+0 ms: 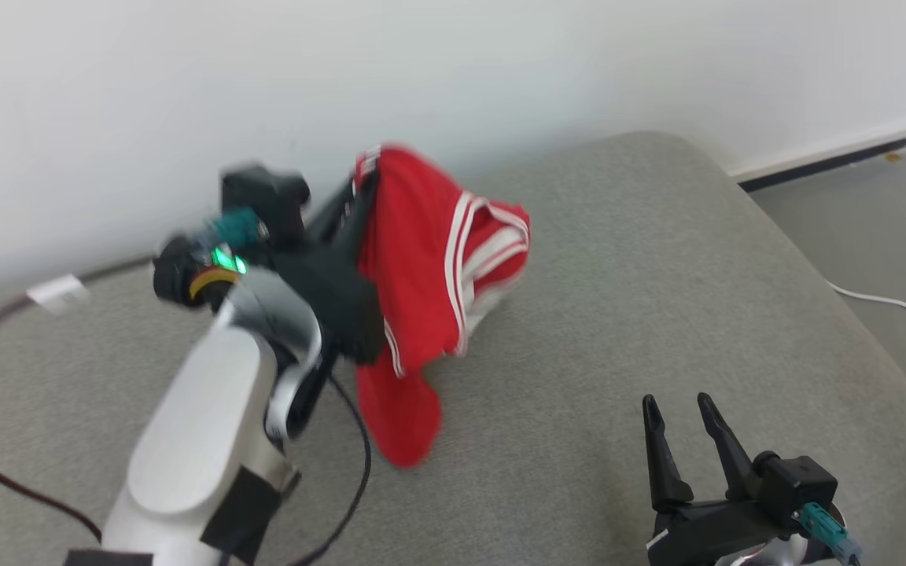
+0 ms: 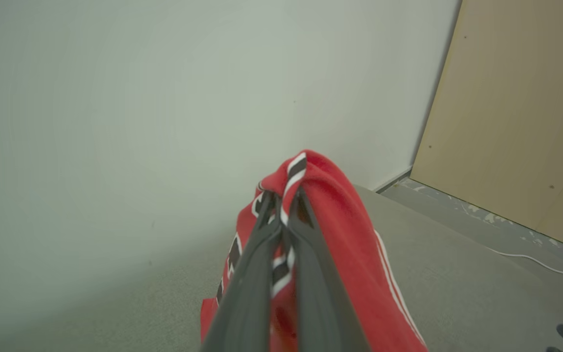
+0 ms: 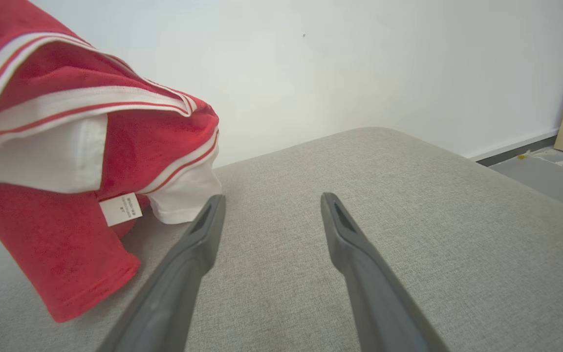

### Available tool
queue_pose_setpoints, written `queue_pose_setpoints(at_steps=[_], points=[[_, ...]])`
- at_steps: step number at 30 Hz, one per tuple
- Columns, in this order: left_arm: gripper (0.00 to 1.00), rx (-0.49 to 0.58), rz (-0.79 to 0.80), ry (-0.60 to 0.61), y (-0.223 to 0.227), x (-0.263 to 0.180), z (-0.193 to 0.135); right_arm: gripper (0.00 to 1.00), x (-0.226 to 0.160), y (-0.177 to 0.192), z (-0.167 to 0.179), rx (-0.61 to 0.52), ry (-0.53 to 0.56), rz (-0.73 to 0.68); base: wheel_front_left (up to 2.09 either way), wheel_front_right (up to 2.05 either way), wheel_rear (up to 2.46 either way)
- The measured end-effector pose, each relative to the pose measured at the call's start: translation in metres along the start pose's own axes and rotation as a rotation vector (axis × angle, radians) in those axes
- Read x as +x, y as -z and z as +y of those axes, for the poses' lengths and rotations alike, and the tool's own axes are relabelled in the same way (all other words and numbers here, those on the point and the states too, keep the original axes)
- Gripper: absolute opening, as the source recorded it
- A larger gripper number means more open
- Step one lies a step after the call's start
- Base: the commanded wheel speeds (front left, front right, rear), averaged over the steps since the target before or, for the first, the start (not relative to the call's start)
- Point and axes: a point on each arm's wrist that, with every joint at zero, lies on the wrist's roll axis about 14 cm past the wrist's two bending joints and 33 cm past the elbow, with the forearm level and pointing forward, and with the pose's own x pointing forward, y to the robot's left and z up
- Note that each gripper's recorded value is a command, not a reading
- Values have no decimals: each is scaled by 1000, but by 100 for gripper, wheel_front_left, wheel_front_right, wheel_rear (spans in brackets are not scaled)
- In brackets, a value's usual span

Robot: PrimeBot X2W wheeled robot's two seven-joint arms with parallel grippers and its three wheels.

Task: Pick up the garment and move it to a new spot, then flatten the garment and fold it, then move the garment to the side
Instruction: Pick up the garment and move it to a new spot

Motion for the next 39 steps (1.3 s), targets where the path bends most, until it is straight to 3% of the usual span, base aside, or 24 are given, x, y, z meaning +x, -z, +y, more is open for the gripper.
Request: queue_pose_setpoints(at_steps=[9, 10, 11, 12, 17, 29, 33, 39], points=[[0, -65, 282, -18, 133, -7, -11, 100, -4, 4, -17, -3, 55, 19, 0, 0, 0], [11, -70, 299, -29, 142, -10, -9, 100, -3, 5, -17, -4, 56, 22, 0, 0, 0], [38, -66, 309, -37, 149, -13, -7, 100, -2, 6, -16, -3, 53, 26, 0, 0, 0], [100, -68, 310, -48, 154, -16, -5, 100, -1, 8, -14, -2, 47, 29, 0, 0, 0], [100, -138, 321, -117, 175, -37, 5, 100, 5, 10, -6, 3, 23, 32, 0, 0, 0], [100, -241, 1, -408, 132, -102, 52, 100, 12, 14, 10, -16, -31, 37, 0, 0, 0], [100, -180, -139, -512, 94, -138, 76, 100, 18, 12, 20, -15, -62, 29, 0, 0, 0], [100, -74, -194, -611, 76, -186, 89, 100, 22, 13, 29, -21, -88, 30, 0, 0, 0]])
